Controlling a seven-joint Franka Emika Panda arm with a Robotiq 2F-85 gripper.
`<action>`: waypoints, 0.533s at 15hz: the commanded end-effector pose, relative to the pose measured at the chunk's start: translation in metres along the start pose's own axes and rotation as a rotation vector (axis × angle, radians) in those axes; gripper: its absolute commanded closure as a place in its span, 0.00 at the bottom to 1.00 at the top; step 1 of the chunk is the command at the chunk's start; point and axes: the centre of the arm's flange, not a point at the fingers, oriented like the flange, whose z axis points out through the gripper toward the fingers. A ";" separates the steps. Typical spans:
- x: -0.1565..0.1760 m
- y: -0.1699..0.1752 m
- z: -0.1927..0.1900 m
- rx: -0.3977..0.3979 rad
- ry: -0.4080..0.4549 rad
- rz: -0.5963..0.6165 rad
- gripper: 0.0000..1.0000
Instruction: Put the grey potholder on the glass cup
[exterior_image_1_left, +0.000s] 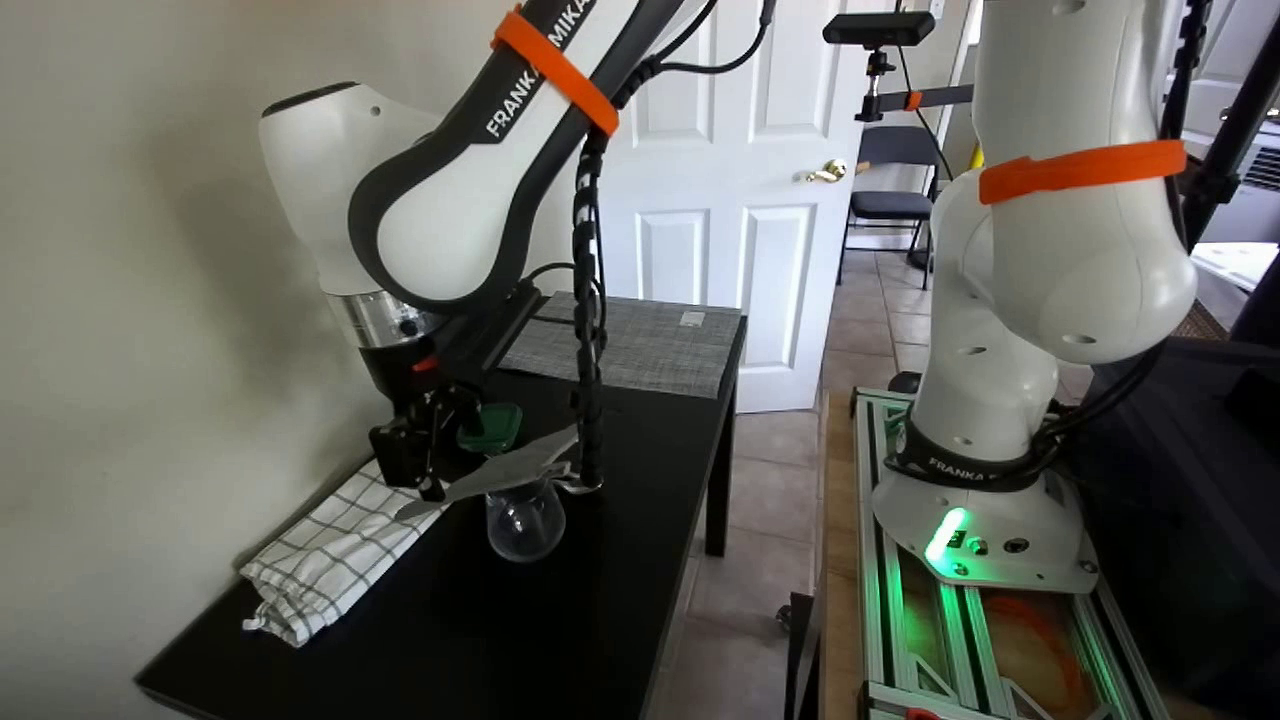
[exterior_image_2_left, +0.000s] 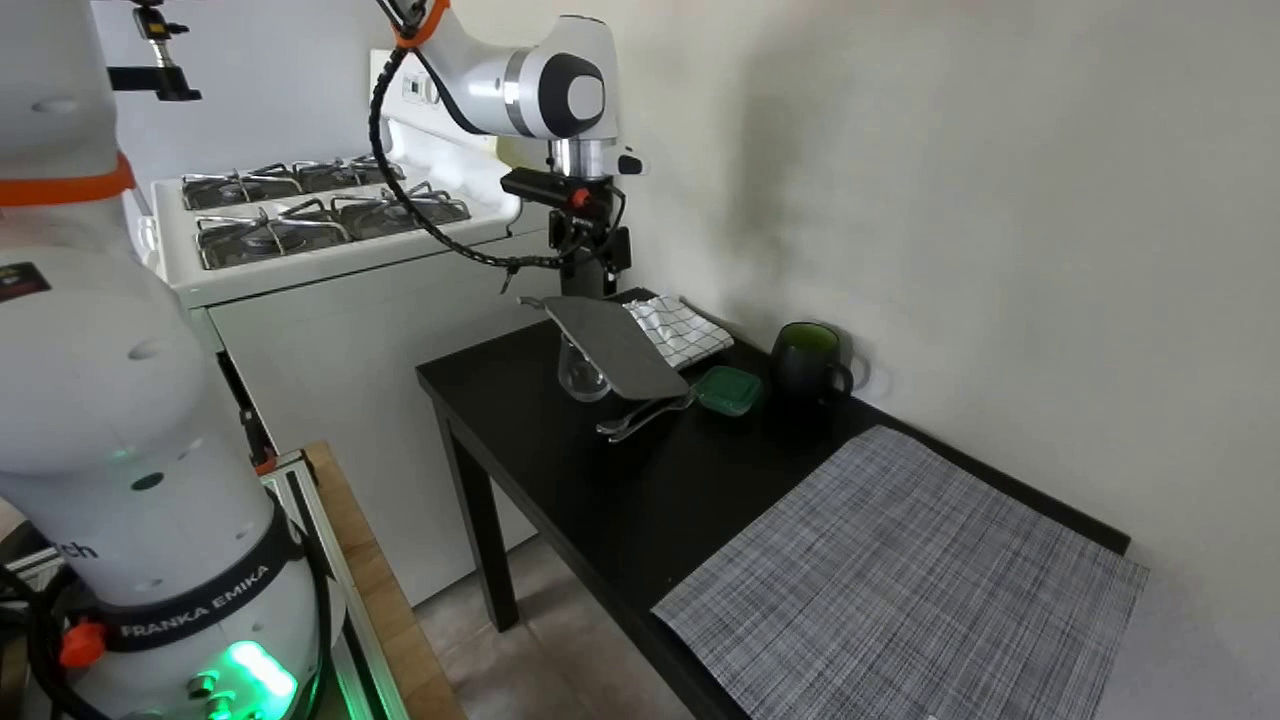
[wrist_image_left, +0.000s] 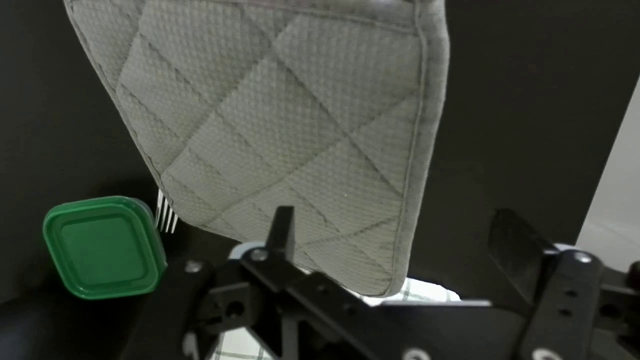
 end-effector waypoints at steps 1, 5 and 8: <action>0.000 0.003 0.014 -0.004 -0.059 -0.015 0.00; -0.003 0.002 0.024 -0.009 -0.097 -0.031 0.15; -0.003 0.002 0.028 -0.014 -0.111 -0.039 0.42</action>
